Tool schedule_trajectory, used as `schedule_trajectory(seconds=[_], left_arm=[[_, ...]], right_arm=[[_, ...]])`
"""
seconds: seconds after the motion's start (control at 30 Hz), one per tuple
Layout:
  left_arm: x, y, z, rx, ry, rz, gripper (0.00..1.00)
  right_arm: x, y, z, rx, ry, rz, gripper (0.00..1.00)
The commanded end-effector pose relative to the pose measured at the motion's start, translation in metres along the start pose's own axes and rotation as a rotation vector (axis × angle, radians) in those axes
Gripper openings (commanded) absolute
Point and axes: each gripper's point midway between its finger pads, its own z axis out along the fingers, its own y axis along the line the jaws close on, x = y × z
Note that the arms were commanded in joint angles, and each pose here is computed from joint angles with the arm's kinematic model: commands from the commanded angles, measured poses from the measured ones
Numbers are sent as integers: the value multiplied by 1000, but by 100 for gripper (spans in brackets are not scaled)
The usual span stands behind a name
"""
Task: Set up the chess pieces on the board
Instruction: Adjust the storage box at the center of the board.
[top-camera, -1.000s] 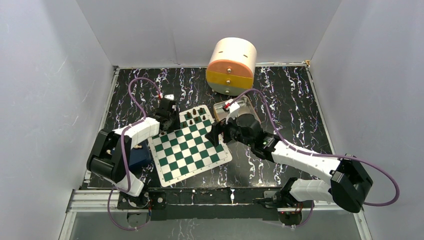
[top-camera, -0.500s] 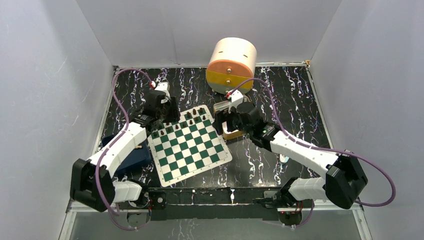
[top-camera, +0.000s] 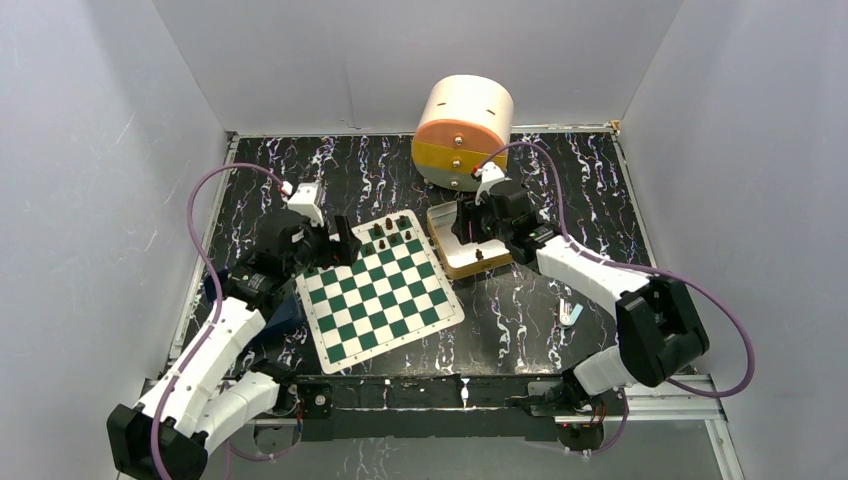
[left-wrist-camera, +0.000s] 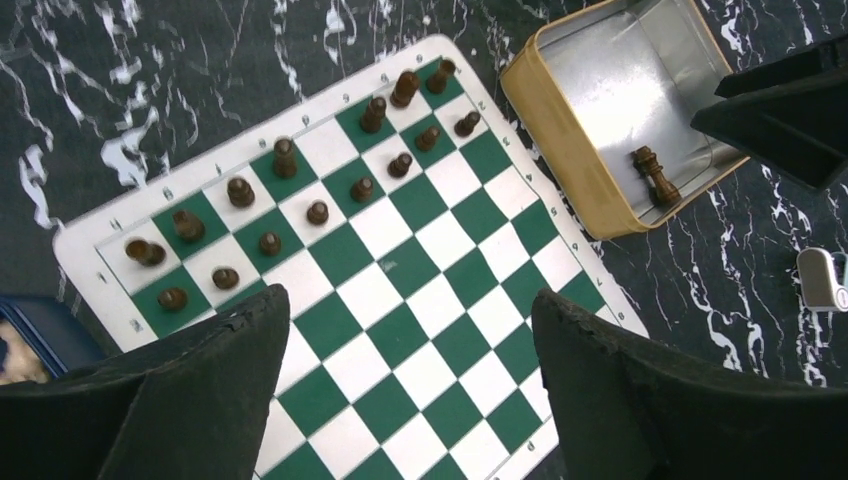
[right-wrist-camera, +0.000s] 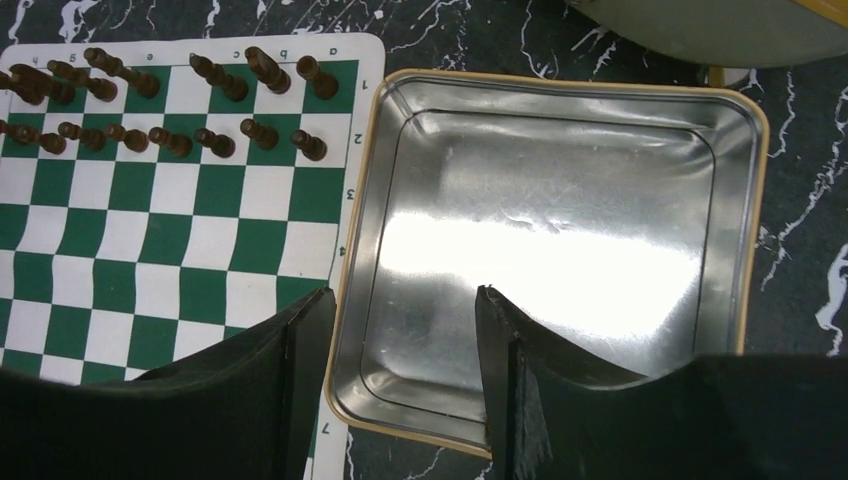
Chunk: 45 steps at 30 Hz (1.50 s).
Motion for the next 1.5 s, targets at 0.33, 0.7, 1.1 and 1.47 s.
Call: schedule_trajectory(seconds=[0.33,0.7,1.1,1.47], left_arm=[[38,35,-8,-136,76,76,93],[53,28,0,-85,155,93,94],[60,10,2,23,175,91,91],[58,11,1,8,167,99,90]], right_arm=[[6,7,16,-40,-9,93,54],[32,7,13,-43,147,46,55],[48,9,53,-130,266,-82,53],[75,-34,59,100,393,-110,47]])
